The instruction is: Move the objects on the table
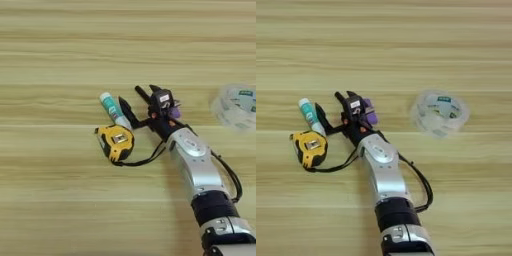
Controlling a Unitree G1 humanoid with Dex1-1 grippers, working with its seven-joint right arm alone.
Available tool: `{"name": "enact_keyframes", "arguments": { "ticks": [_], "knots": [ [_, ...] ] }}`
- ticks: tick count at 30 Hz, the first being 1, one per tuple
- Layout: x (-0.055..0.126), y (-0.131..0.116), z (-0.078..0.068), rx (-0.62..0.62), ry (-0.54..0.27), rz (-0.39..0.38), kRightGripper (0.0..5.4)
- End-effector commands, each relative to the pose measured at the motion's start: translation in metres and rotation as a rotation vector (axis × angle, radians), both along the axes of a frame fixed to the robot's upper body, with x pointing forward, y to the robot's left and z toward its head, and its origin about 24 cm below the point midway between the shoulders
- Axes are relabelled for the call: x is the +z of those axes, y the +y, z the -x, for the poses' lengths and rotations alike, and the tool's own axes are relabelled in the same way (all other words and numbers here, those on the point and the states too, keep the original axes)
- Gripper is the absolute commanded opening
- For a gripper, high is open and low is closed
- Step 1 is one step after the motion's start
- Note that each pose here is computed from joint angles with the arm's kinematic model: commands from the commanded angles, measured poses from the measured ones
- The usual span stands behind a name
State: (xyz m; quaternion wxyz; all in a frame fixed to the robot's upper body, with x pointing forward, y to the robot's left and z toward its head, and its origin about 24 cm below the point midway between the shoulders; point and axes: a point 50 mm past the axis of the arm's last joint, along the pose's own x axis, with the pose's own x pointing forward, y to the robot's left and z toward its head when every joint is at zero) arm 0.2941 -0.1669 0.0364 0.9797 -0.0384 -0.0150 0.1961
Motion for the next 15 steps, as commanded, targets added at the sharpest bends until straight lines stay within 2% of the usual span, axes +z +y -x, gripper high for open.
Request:
{"name": "enact_keyframes", "arguments": {
  "ticks": [1,7,15],
  "knots": [
    [0.036,-0.001,-0.007,0.003,-0.145,-0.005,5.38],
    [0.044,0.0,0.0,0.02,-0.171,-0.007,5.38],
    [0.042,0.012,0.024,0.142,-0.153,0.006,5.38]
  ]
}}
